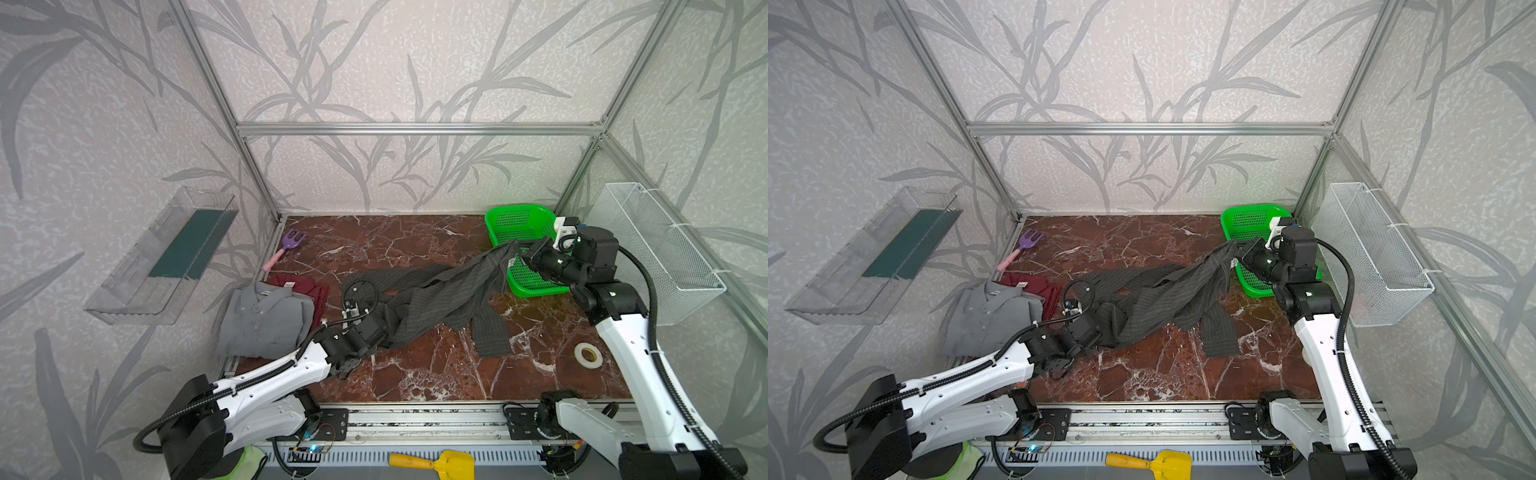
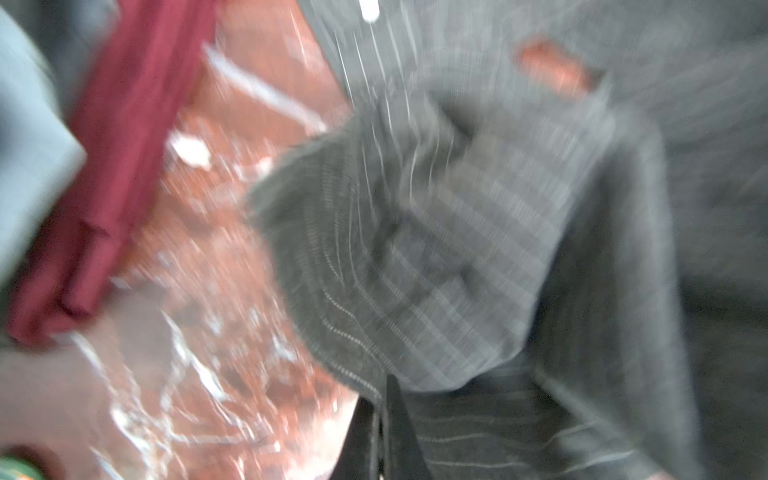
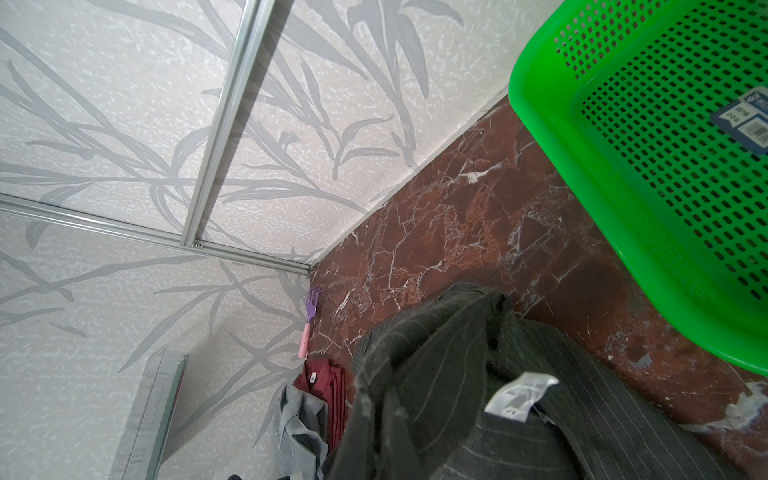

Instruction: Fold and stack the long sleeve shirts

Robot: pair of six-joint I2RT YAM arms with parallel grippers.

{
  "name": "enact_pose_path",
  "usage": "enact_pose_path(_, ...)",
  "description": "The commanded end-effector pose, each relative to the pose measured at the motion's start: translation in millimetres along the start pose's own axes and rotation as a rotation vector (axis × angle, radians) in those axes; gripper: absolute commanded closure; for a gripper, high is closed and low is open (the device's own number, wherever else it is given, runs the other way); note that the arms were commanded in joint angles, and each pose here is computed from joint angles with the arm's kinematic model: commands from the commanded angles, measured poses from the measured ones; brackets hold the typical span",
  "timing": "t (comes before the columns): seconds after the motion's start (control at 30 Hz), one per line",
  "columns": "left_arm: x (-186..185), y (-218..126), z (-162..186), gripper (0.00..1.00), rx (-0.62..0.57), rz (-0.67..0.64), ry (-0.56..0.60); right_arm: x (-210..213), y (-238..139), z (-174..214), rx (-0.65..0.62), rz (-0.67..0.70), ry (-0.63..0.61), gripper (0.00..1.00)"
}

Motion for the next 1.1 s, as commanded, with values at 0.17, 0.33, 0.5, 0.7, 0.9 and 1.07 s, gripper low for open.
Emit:
enact_pose_path(0.17,11,-117,-162,1.0,-0.426,-0.014,-0.004,97,-42,-52,-0.093,-0.108,-0.218,1.0)
enact_pose_path(0.33,8,-171,-223,1.0,-0.585,-0.034,0.011,125,-45,-71,-0.077,-0.106,-0.275,1.0)
enact_pose_path(0.5,3,-215,-274,1.0,-0.716,-0.036,0.023,147,-36,-87,-0.045,-0.138,-0.314,1.0)
enact_pose_path(0.7,-5,-224,-299,1.0,-0.832,-0.061,0.062,132,1,-98,0.019,-0.053,-0.297,1.0)
enact_pose_path(0.9,-12,-178,-270,1.0,-0.749,0.0,0.036,57,82,-65,0.211,0.057,-0.187,1.0)
enact_pose_path(1.07,-10,-156,-252,1.0,-0.67,-0.005,0.023,-3,137,-17,0.333,0.166,-0.158,0.84)
Point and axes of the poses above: each gripper's point midway between its finger pads, its own y axis out along the fingers, its own x axis along the line the jaws close on, z = x × y, the point moved 4 cm from there along -y, back along the fingers, and after that the axes turned 3 degrees about y, right-handed, at the moved point
